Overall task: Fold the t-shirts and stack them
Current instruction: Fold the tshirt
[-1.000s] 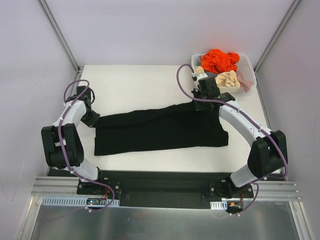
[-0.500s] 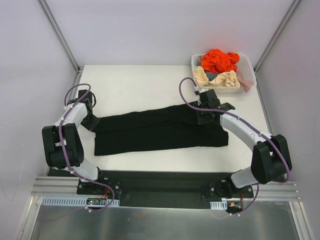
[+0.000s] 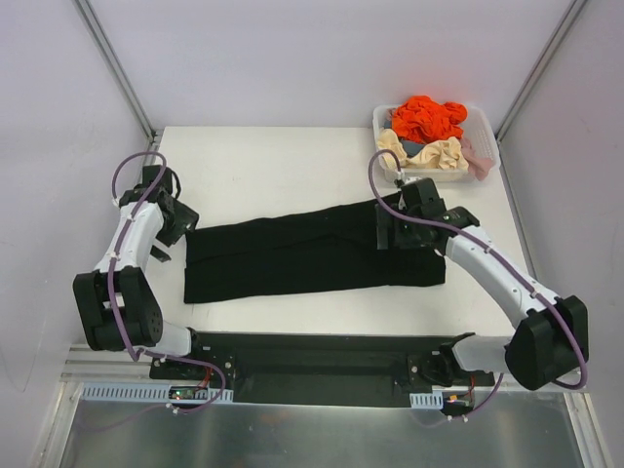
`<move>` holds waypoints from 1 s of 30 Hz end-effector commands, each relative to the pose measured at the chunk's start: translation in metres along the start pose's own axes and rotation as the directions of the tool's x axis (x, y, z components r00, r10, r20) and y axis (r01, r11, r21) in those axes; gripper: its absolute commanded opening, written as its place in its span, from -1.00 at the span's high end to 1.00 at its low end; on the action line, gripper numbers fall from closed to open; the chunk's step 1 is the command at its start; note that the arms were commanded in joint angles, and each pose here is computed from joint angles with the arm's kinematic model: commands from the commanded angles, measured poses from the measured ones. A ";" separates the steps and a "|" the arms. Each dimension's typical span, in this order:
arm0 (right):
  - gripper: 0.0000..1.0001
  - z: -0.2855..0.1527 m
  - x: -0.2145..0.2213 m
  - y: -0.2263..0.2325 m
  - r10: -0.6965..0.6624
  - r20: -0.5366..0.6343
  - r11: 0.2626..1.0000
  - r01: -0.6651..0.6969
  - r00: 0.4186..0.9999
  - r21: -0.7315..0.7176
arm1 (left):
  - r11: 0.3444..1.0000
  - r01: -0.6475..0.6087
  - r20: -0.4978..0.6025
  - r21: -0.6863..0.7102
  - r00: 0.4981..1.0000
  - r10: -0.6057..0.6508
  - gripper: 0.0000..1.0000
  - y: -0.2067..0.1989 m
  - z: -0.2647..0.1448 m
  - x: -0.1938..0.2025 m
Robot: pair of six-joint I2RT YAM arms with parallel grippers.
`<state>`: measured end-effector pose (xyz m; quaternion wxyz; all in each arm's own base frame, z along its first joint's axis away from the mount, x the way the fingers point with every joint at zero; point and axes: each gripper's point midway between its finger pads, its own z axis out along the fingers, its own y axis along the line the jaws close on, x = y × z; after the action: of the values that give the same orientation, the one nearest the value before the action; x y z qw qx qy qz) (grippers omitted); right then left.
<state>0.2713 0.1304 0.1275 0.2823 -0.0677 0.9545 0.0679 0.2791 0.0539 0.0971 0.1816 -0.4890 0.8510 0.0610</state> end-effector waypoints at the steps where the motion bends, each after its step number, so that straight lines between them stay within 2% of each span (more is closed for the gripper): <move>1: -0.93 0.005 -0.047 0.031 0.028 0.059 0.986 -0.018 0.998 -0.164 | 0.993 -0.031 -0.045 0.115 0.998 0.036 -0.99 -0.027 -0.023 0.011; 3: -0.93 0.011 -0.065 0.041 0.008 0.074 0.979 0.007 0.997 -0.201 | 0.987 -0.059 -0.069 0.148 0.995 0.070 -0.99 -0.037 -0.021 0.018; 4: -0.93 0.028 -0.065 0.040 0.000 0.039 0.981 0.007 0.999 -0.193 | 0.986 -0.067 -0.092 0.151 0.992 0.081 -0.99 -0.040 -0.016 0.024; 6: -0.93 0.040 -0.080 0.036 -0.016 0.042 0.983 0.024 0.999 -0.180 | 0.978 -0.087 -0.137 0.187 0.984 0.114 -0.99 -0.051 -0.013 0.037; 10: -0.93 0.074 -0.093 0.025 0.002 0.004 0.981 -0.001 1.000 -0.196 | 0.976 -0.131 -0.180 0.174 0.970 0.163 -0.99 -0.059 0.001 0.055; 13: -0.93 0.090 -0.088 0.046 -0.019 -0.072 0.952 -0.004 0.997 -0.305 | 0.978 -0.143 -0.211 0.152 0.962 0.174 -0.98 -0.059 0.013 0.062; 17: -0.93 0.107 -0.059 0.049 -0.043 -0.180 0.943 -0.020 0.983 -0.332 | 0.979 -0.169 -0.224 0.116 0.956 0.191 -0.99 -0.054 0.023 0.065; 22: -0.93 0.090 -0.035 0.045 -0.100 -0.187 0.935 0.028 0.977 -0.354 | 0.978 -0.200 -0.219 0.067 0.953 0.210 -0.98 -0.045 0.034 0.066; 23: -0.93 0.086 -0.020 0.042 -0.108 -0.217 0.938 0.028 0.970 -0.345 | 0.977 -0.205 -0.221 0.064 0.951 0.215 -0.99 -0.043 0.035 0.067; 24: -0.93 0.075 -0.023 0.041 -0.113 -0.189 0.938 0.042 0.976 -0.345 | 0.976 -0.211 -0.225 0.052 0.950 0.217 -0.99 -0.040 0.037 0.068; 30: -0.93 0.042 0.028 0.030 -0.076 -0.256 0.951 -0.007 0.964 -0.310 | 0.969 -0.246 -0.193 -0.028 0.952 0.236 -0.99 -0.025 0.044 0.061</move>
<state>0.2988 0.1741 0.0612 0.1394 -0.1329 0.9610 0.1984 0.2955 -0.0111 0.0401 0.0876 -0.4033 0.9108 0.0101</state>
